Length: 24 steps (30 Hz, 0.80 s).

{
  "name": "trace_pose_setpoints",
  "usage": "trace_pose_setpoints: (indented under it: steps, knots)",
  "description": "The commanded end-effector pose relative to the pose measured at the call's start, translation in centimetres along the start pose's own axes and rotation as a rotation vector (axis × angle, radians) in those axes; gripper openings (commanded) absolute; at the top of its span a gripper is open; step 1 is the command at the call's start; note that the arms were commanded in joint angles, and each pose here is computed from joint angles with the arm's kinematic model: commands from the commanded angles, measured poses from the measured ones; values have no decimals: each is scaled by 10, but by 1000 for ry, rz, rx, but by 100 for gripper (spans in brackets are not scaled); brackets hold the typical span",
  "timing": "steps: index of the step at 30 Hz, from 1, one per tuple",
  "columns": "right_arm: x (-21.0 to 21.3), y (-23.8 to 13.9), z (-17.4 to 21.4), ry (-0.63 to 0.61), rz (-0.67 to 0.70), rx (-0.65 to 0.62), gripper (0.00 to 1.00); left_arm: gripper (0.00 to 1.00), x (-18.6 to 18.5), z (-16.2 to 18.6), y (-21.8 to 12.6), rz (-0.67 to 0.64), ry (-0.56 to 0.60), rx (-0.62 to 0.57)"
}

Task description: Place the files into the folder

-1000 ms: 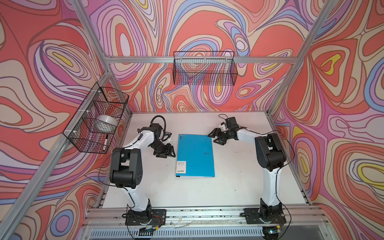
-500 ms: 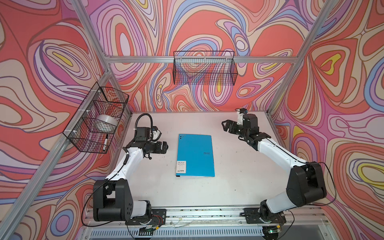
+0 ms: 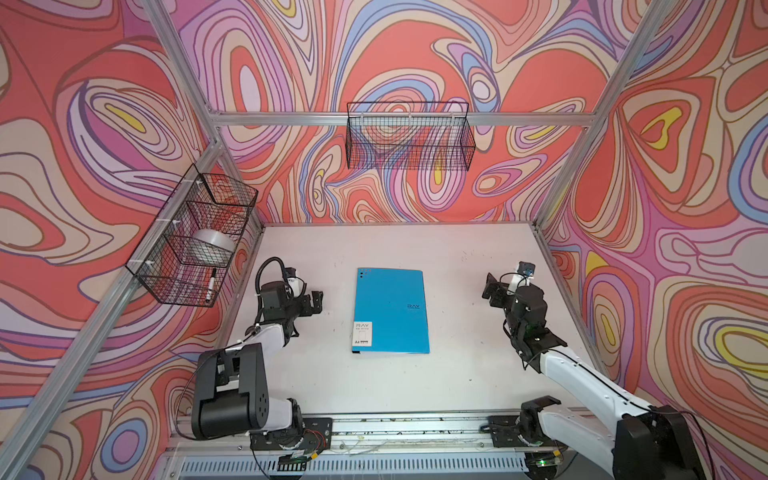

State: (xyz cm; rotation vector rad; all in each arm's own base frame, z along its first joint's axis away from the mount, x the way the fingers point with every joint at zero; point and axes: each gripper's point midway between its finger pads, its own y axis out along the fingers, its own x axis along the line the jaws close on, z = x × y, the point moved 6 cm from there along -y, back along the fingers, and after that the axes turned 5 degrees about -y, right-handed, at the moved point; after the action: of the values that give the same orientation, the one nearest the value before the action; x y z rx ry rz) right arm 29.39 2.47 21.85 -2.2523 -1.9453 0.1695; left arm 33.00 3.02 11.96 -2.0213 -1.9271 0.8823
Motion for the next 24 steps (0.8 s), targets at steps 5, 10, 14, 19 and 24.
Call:
trace_pose_setpoints:
  steps: [5, 10, 14, 19, 24]
  knots:
    - [-18, -1, 4, 14, 81, -74, 98, 100, 9, -9, -9, 26, -78, -142]
    - [-23, 14, 24, 32, 109, -92, 98, 100, 8, -4, -21, 30, -67, -199]
    - [-29, 21, 48, 45, 128, -93, 98, 100, 4, 2, -35, 40, -49, -266]
    - [-35, 22, 69, 33, 160, -110, 99, 100, -3, -1, -36, 110, 5, -317]
    - [-33, 29, 67, -8, 121, -118, 99, 100, -6, 8, -26, 171, 22, -365]
